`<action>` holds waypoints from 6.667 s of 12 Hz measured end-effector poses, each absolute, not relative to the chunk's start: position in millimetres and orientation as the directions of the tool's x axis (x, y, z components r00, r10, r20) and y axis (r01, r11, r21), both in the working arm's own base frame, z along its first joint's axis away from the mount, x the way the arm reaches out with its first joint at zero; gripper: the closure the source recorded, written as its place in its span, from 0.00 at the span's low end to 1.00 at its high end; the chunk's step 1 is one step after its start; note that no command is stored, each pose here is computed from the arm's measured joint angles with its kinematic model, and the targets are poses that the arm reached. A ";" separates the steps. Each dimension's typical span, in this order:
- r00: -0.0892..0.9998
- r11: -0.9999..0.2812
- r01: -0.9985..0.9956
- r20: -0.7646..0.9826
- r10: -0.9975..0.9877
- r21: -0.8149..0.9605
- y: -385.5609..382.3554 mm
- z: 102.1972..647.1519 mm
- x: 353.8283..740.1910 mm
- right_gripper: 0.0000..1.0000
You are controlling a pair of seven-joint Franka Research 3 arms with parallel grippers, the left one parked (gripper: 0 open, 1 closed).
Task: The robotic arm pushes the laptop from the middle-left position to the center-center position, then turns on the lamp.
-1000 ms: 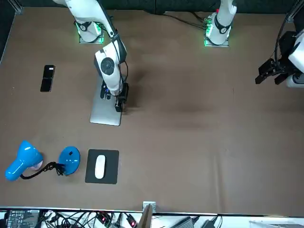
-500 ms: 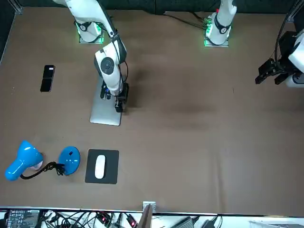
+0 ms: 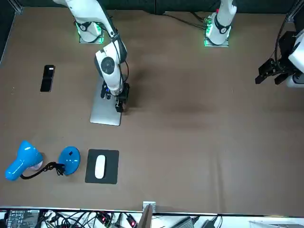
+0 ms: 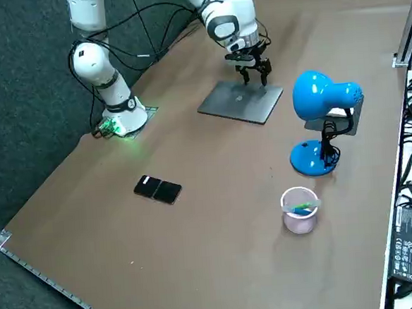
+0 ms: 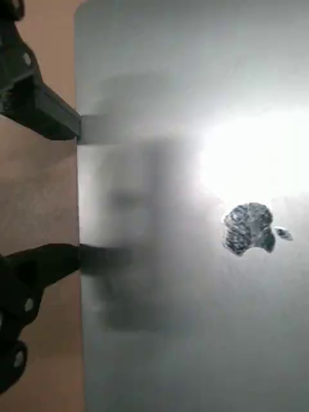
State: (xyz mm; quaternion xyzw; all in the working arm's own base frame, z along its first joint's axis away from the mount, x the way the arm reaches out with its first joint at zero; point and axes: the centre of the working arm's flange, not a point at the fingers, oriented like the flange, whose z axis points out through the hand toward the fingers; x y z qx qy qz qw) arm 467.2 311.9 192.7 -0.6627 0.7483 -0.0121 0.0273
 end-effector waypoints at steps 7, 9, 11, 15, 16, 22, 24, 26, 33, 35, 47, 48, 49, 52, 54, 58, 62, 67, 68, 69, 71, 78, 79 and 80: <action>-0.120 0.121 -0.992 -0.026 -0.992 -0.046 315.2 183.9 463.0 0.00; -0.119 0.121 -0.992 -0.026 -0.993 -0.046 315.1 183.6 462.9 0.00; -0.112 0.113 -0.993 -0.023 -0.993 -0.044 314.8 183.3 462.5 0.00; -0.085 0.085 -0.996 0.008 -0.996 -0.006 302.8 180.1 462.7 0.00; -0.079 0.079 -0.997 0.010 -0.997 -0.002 298.5 179.6 462.8 0.00; -0.034 0.035 -0.999 0.032 -0.999 0.039 260.5 181.2 465.3 0.00; -0.018 0.021 -0.998 0.041 -0.999 0.062 245.1 183.9 469.0 0.00; -0.007 0.010 -0.997 0.044 -0.999 0.076 227.4 188.6 473.4 0.00; 0.032 -0.026 -0.991 0.042 -0.999 0.128 163.7 195.6 471.9 0.00; 0.032 -0.026 -0.991 0.042 -0.999 0.130 162.8 197.4 471.1 0.00; -0.049 0.047 -0.993 -0.013 -0.999 0.107 224.6 202.3 456.0 0.01; -0.055 0.053 -0.993 -0.013 -0.998 0.104 227.0 199.2 453.5 0.01; -0.057 0.056 -0.993 -0.011 -0.998 0.105 227.8 195.5 450.4 0.03; -0.063 0.062 -0.993 -0.008 -0.998 0.104 221.8 183.3 437.7 0.05; -0.065 0.064 -0.995 -0.017 -0.998 0.078 216.7 180.5 429.4 0.04; -0.071 0.070 -0.995 -0.013 -0.997 0.074 204.5 180.2 413.5 0.04; -0.061 0.060 -0.995 -0.008 -0.998 0.083 185.0 180.8 404.7 0.04; -0.020 0.019 -0.995 -0.009 -1.000 0.099 144.3 181.9 397.6 0.04; -0.013 0.012 -0.995 -0.010 -1.000 0.100 139.8 182.1 396.3 0.04; -0.010 0.009 -0.995 -0.010 -1.000 0.101 137.4 182.4 395.5 0.04; -0.001 -0.001 -0.996 -0.015 -1.000 0.088 138.3 188.0 397.6 0.04; 0.218 -0.220 -0.975 -0.054 -0.974 0.028 158.8 257.5 463.5 0.02; 0.267 -0.267 -0.964 -0.057 -0.962 0.009 160.4 263.4 475.4 0.02; 0.308 -0.308 -0.951 -0.058 -0.950 -0.007 160.7 266.2 487.0 0.03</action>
